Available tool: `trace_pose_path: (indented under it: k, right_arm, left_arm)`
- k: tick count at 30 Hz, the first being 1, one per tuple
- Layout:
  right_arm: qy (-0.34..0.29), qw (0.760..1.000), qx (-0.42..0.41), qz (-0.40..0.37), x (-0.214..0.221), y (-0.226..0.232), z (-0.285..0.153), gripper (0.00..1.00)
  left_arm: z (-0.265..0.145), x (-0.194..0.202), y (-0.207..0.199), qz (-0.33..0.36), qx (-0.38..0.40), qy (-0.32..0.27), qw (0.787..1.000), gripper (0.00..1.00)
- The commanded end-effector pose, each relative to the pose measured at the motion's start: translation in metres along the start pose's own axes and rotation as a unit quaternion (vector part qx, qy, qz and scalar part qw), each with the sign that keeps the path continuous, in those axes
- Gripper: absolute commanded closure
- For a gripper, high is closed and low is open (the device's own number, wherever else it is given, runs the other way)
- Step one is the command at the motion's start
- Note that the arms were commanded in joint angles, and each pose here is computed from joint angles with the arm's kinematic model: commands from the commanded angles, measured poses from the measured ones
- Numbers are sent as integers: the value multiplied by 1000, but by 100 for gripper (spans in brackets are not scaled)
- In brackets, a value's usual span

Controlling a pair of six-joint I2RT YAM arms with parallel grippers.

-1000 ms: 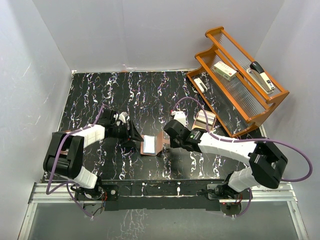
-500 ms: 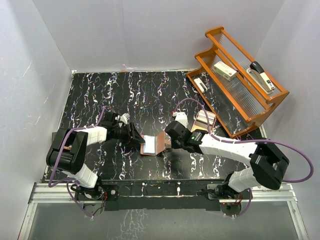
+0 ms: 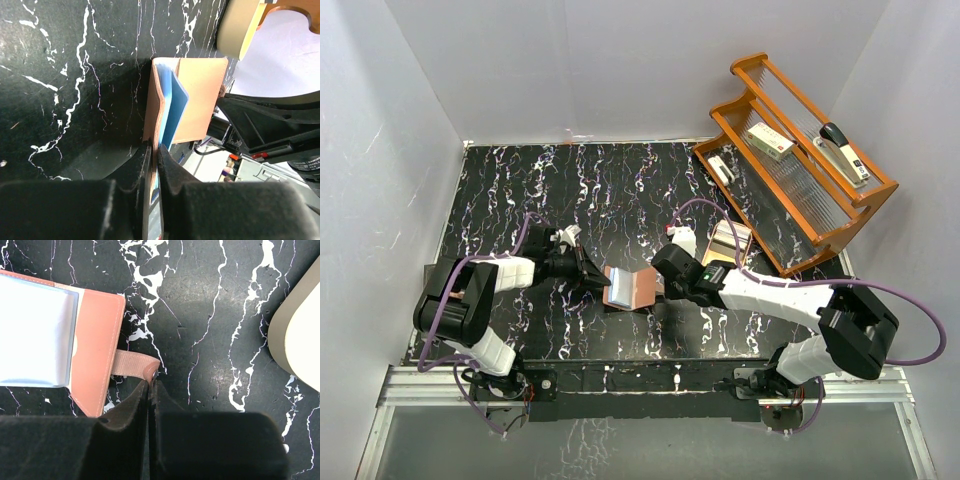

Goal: Put the credit cards into the card holder
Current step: Open the card holder at the center of the board.

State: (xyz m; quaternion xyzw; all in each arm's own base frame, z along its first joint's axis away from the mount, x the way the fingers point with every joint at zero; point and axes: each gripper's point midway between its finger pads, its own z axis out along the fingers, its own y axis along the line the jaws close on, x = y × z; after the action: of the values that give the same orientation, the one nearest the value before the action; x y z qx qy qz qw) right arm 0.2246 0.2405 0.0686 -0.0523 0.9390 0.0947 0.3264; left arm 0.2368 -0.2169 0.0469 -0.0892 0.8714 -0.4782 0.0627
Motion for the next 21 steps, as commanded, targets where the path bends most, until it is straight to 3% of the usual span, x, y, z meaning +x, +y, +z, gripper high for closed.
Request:
trace_pose_path:
  k: [1, 9, 17, 21]
  right_arm:
    - [-29, 999, -30, 20, -24, 15, -12, 96]
    - [-24, 994, -96, 37, -47, 48, -42, 66]
    - [-5, 982, -181, 43, -54, 90, -49, 46]
    - [-2, 979, -199, 47, -58, 100, -50, 42]
  left_arm:
    - [-3, 7, -13, 2, 28, 6, 1000, 99]
    - [-14, 7, -24, 20, 14, -2, 1000, 100]
    - [-19, 9, -25, 28, 0, -12, 1000, 100]
    - [-19, 11, -21, 31, -14, -6, 999, 100]
